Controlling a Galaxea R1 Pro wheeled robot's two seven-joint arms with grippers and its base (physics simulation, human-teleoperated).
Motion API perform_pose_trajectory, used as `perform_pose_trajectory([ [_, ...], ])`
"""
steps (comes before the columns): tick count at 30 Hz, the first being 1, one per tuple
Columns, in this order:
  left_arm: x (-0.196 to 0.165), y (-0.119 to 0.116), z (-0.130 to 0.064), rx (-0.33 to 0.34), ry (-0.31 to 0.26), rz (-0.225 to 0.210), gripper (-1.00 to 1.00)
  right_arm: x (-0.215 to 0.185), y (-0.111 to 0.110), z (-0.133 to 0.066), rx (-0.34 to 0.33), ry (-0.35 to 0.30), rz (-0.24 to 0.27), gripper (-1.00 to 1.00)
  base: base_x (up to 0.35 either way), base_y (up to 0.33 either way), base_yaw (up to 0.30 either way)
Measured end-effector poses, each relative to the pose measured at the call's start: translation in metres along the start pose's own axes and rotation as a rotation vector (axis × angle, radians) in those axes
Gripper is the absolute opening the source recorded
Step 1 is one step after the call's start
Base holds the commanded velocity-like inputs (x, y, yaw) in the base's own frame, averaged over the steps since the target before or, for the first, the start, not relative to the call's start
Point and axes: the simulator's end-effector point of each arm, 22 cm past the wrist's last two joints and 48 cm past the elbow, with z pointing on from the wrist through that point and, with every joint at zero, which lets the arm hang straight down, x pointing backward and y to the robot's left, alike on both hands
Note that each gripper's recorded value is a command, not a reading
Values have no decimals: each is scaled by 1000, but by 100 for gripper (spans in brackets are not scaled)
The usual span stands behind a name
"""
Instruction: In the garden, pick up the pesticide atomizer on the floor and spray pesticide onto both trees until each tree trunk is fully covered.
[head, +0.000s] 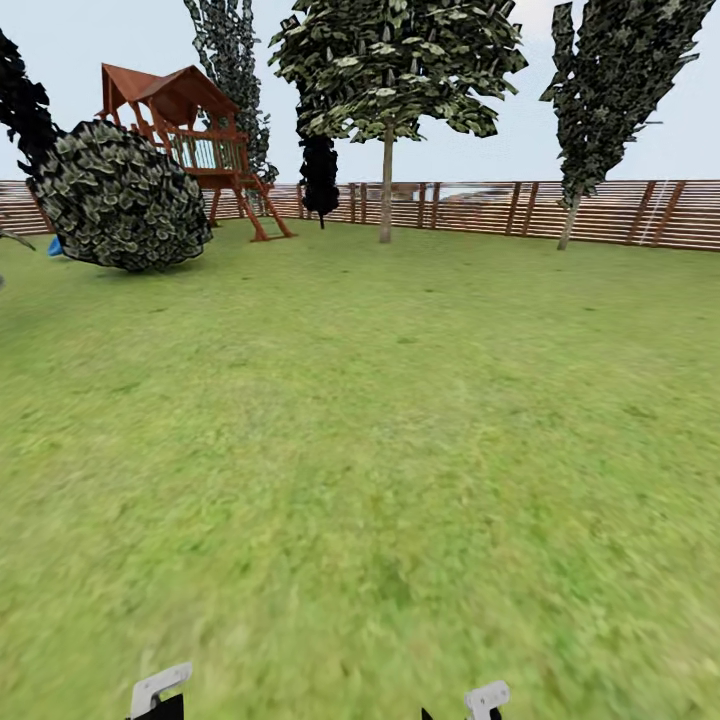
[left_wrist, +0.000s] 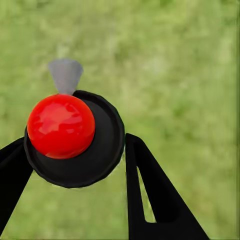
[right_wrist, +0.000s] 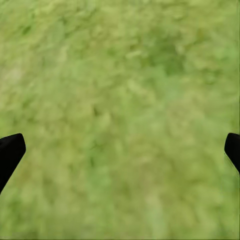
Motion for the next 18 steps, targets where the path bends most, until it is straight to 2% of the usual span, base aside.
perform_pose_trajectory([
  [18,1,-1,0,2,0,0,-100,0,1,0,-2,0,-1,100,338,0,0],
])
